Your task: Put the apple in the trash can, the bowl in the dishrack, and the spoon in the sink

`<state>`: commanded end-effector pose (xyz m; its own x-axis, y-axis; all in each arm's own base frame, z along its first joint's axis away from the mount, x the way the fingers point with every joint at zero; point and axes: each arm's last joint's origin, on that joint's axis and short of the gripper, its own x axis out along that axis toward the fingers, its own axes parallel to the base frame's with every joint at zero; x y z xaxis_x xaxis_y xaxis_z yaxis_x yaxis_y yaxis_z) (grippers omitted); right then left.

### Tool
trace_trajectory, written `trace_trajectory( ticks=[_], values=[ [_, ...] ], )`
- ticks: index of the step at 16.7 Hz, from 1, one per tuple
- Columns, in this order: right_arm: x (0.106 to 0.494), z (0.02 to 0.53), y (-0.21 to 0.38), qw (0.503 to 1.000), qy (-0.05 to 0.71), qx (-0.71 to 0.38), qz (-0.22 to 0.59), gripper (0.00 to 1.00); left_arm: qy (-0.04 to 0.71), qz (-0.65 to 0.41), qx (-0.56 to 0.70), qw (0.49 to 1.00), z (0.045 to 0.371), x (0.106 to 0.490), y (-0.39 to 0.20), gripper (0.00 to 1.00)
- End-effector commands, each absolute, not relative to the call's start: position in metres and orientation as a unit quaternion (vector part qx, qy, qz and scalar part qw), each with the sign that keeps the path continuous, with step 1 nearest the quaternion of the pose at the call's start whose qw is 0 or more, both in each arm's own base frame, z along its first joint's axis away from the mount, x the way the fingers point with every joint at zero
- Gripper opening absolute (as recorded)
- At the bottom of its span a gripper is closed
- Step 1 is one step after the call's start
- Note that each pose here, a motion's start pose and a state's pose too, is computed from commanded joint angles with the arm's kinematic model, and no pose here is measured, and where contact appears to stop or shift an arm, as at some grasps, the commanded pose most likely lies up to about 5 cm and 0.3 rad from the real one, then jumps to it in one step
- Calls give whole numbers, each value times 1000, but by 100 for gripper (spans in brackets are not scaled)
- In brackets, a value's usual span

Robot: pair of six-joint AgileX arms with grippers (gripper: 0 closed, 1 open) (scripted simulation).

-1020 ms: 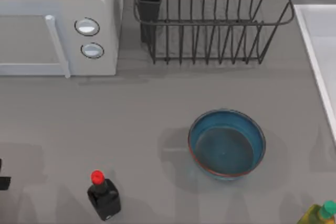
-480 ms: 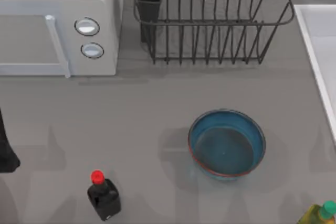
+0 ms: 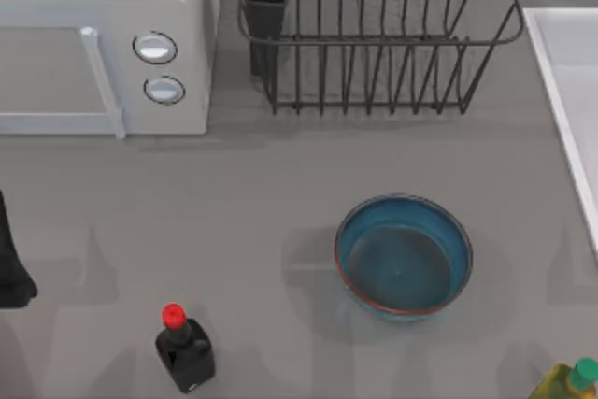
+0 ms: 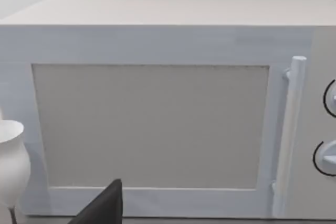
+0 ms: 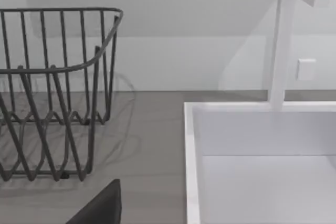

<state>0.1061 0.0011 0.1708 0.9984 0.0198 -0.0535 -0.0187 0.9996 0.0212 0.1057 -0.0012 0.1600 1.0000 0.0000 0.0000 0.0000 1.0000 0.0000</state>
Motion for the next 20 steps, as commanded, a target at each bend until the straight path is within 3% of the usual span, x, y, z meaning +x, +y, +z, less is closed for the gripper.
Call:
trace_trajectory(
  ticks=[4,7,14,20],
  values=[
    [115,208,10,991,122,40,40,100,0,0,0,1000,160,106,-1,100],
    [138,237,23,967,241,60,61,100,0,0,0,1000,160,106,-1,100],
    [230,256,85,836,543,59,55,100,0,0,0,1000,160,106,-1,100],
    [284,240,146,738,675,22,15,100,0,0,0,1000,160,106,-1,100]
  ],
)
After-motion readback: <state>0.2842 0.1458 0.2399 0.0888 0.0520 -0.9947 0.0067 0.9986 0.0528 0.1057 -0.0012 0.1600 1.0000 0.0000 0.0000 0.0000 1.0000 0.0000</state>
